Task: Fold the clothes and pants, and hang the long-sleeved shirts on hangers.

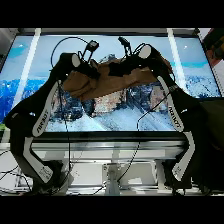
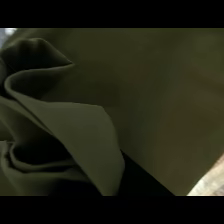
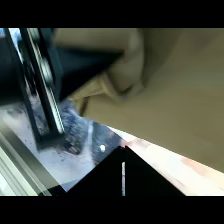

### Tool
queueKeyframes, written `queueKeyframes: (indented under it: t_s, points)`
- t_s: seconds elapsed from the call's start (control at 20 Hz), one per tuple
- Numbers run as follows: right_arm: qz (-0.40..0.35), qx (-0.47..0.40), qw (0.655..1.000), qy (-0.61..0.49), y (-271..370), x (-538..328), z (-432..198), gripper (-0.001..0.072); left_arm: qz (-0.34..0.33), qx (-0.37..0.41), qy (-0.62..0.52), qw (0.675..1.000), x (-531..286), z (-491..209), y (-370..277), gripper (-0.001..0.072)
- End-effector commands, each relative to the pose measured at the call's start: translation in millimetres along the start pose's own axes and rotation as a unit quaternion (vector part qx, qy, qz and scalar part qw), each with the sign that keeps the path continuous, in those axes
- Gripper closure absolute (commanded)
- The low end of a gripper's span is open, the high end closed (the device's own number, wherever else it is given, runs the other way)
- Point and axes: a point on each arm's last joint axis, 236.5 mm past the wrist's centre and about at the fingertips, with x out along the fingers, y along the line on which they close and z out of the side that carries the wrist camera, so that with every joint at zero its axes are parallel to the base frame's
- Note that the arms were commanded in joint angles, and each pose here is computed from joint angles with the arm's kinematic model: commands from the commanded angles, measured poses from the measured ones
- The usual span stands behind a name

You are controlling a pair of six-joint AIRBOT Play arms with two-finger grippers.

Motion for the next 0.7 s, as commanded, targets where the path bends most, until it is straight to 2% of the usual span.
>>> queueKeyframes:
  t_s: [0.0,0.25,0.45,0.5,0.55,0.6,0.65]
  points:
    - [-0.011,0.024,1.000,0.000,-30,-19,3,0.0690,-0.023,0.021,0.019,0.999,19,-6,-34,0.0686]
    - [-0.014,0.032,0.999,0.004,-41,-26,2,0.0690,-0.050,0.005,0.003,0.999,19,3,-54,0.0687]
    - [-0.013,0.032,0.999,0.004,-40,-26,2,0.0690,-0.046,0.001,-0.013,0.999,19,11,-51,0.0685]
    - [-0.013,0.032,0.999,0.005,-40,-26,1,0.0689,-0.045,0.000,-0.013,0.999,19,10,-49,0.0625]
    - [-0.013,0.032,0.999,0.005,-40,-26,1,0.0689,-0.045,-0.001,-0.013,0.999,17,11,-48,0.0375]
    - [-0.014,0.032,0.999,0.005,-40,-26,1,0.0689,-0.043,-0.003,-0.015,0.999,15,12,-46,0.0067]
    - [-0.013,0.032,0.999,0.005,-40,-26,1,0.0690,-0.041,-0.002,-0.020,0.999,9,15,-44,0.0008]
